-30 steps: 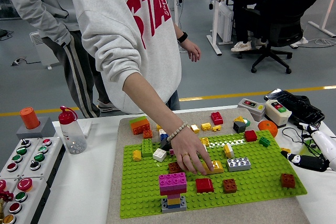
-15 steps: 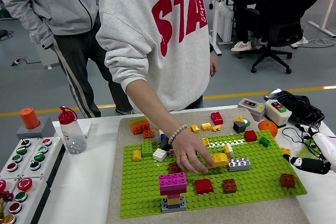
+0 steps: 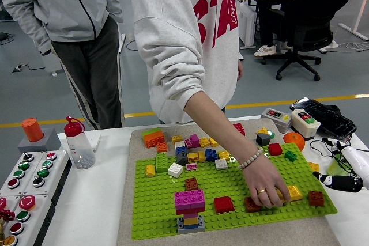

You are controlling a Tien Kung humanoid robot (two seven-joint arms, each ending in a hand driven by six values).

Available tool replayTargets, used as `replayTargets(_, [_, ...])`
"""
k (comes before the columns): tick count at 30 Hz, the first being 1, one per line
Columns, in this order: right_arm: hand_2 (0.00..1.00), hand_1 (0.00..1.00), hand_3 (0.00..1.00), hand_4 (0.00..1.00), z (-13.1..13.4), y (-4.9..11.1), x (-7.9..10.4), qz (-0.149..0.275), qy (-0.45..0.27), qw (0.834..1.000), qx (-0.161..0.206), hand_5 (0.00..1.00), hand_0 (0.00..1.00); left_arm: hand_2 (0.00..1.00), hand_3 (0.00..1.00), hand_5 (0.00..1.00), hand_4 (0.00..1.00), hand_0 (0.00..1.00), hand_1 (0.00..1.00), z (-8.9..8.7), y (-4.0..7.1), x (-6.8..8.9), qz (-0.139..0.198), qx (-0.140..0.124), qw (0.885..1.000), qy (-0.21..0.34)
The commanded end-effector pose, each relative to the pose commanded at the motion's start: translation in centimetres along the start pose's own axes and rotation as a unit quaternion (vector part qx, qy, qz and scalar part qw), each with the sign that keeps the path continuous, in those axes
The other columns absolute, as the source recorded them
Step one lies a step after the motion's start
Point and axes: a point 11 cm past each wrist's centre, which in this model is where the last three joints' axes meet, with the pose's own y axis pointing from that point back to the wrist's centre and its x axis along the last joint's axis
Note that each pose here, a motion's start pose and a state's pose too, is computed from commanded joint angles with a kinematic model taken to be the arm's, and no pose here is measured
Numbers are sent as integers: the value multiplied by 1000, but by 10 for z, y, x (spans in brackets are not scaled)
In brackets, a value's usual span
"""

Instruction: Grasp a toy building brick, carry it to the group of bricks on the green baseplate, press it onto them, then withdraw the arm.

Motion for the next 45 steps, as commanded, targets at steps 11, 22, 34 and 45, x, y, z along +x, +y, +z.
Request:
replayTargets(11, [888,847,860,836,-1,-4,-14,-45,32,998,-6,308,956,675,573,998,282,652,687,1,0,0,0,0,1000,-1])
replayTargets(22, [889,846,847,819,-2,-5,-14,-48,47,998,-9,293,959,675,573,998,282,653,687,1,0,0,-1,0,1000,0])
replayTargets(34, [881,846,813,817,-19,-5,-28,-79,98,992,23,290,965,677,574,998,281,653,686,1,0,0,-1,-1,1000,0])
replayTargets(45, [852,834,763,813,-39,-13,-44,-105,185,975,61,286,963,677,574,998,281,652,687,0,0,0,-2,0,1000,1])
